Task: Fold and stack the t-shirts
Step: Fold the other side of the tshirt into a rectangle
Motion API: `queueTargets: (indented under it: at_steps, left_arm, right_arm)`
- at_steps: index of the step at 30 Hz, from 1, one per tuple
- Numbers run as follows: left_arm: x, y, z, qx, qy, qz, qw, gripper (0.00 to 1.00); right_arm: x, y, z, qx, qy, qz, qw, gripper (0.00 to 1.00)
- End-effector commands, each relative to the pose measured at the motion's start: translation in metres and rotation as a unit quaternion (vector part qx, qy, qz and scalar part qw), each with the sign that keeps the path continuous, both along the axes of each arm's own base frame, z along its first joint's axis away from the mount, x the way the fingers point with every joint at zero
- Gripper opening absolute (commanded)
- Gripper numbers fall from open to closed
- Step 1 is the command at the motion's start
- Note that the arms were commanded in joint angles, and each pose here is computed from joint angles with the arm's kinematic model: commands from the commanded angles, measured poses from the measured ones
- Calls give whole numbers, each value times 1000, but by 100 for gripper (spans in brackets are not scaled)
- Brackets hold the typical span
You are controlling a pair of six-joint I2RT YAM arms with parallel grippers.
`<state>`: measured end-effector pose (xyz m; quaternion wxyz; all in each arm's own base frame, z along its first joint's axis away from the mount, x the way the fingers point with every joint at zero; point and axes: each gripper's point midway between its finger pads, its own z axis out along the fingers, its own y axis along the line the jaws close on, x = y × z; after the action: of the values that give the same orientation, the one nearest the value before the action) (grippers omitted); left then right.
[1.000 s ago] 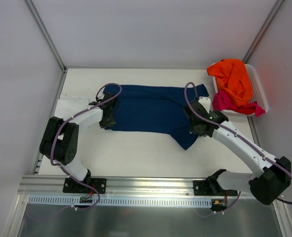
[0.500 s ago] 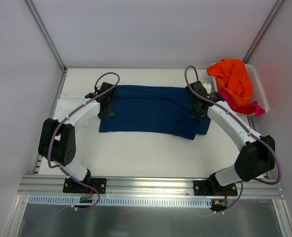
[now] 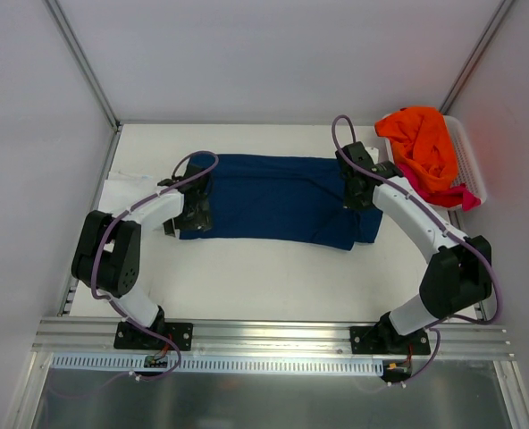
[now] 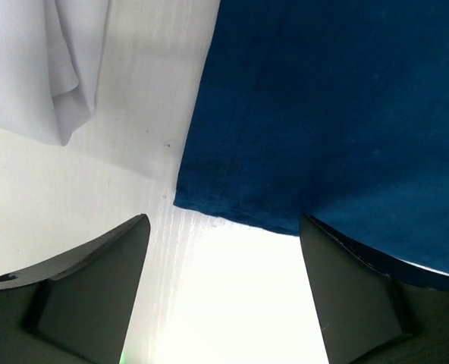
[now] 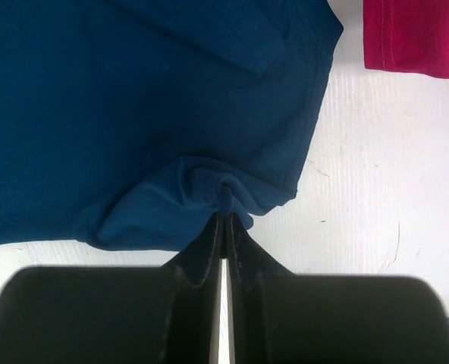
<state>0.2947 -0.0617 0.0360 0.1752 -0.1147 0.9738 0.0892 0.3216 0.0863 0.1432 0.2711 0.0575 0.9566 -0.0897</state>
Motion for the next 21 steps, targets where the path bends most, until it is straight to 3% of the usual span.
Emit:
queueTargets:
  at_steps: [1,11,15,16,19,21]
  left_arm:
    - [-2,10,-3,20,6,16,1000,81]
    - [-16,1,-36,-10,44,23,999,73]
    - [-19,1,-40,-15,40,28,999,33]
    - [-19,1,-40,-16,40,28,999,16]
    - [-19,1,-41,-20,42,29,999,0]
    - [-20,1,-41,-20,42,29,998,0]
  right_arm:
    - [-1,0,4,5,-9,7,1000,0]
    - [-9,-3,8,9,-18,4,1000,0]
    - [-11,-6,9,9,-21,1,1000,1]
    - [-11,-5,9,8,-22,2,1000,0]
    - [-12,-6,8,8,-20,1,1000,0]
    - [-13,-7,8,8,-19,1,1000,0]
